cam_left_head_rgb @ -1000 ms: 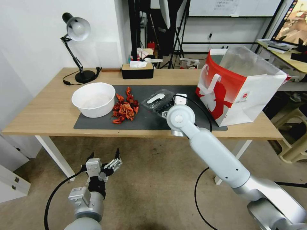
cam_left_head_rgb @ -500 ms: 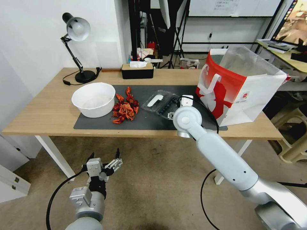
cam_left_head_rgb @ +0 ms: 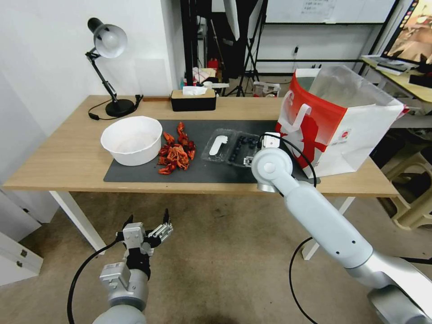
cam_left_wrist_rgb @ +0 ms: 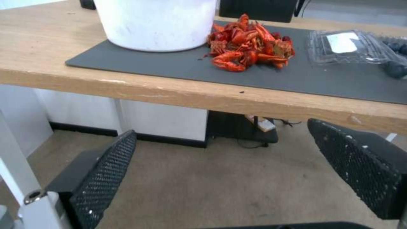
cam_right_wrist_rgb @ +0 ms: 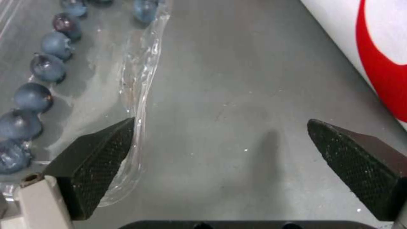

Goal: Close the takeout container lid, then place the container into the takeout bag.

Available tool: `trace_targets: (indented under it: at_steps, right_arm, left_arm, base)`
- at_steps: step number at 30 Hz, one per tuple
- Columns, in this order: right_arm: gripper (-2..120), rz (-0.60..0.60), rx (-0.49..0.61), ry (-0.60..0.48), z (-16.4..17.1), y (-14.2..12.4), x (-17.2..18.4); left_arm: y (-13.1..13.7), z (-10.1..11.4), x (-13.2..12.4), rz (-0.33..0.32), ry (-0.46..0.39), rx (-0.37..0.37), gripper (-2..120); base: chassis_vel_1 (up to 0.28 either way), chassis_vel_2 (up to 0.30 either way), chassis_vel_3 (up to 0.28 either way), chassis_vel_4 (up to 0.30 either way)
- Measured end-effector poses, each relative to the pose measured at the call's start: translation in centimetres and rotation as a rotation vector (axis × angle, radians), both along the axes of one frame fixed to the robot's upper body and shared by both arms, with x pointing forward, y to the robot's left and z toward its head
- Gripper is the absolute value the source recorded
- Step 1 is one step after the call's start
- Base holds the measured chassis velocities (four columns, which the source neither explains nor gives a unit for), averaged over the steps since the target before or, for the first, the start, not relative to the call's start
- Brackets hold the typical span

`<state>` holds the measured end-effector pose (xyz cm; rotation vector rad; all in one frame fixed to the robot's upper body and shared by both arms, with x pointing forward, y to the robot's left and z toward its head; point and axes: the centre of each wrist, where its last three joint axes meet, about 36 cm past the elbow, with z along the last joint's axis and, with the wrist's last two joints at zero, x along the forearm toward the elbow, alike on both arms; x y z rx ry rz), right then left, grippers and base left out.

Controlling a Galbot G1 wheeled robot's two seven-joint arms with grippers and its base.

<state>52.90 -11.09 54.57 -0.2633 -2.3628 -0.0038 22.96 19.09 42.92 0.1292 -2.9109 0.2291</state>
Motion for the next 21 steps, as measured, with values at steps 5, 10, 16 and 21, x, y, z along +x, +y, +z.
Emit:
trace_targets:
  at_steps: [5,10,16,21]
  right_arm:
    - [100,-0.010,-0.007,-0.004,0.1,-0.7,0.0]
    - [100,-0.023,-0.008,-0.003,-0.1,-1.7,0.3]
    - [100,-0.030,0.002,-0.007,0.1,-2.5,0.5]
    - [100,-0.034,0.000,-0.004,-0.2,-3.0,0.5]
  left_arm:
    - [0.0,0.0,0.0,0.000,0.000,0.000,100]
    - [-0.1,-0.2,0.1,-0.001,0.002,-0.001,100]
    - [-0.3,-0.4,0.2,-0.001,0.005,-0.001,100]
    - [-0.4,-0.7,0.1,-0.001,0.010,-0.002,100]
  base:
    - [0.000,0.000,0.000,0.000]
    - [0.000,0.000,0.000,0.000]
    - [0.000,0.000,0.000,0.000]
    - [0.000,0.000,0.000,0.000]
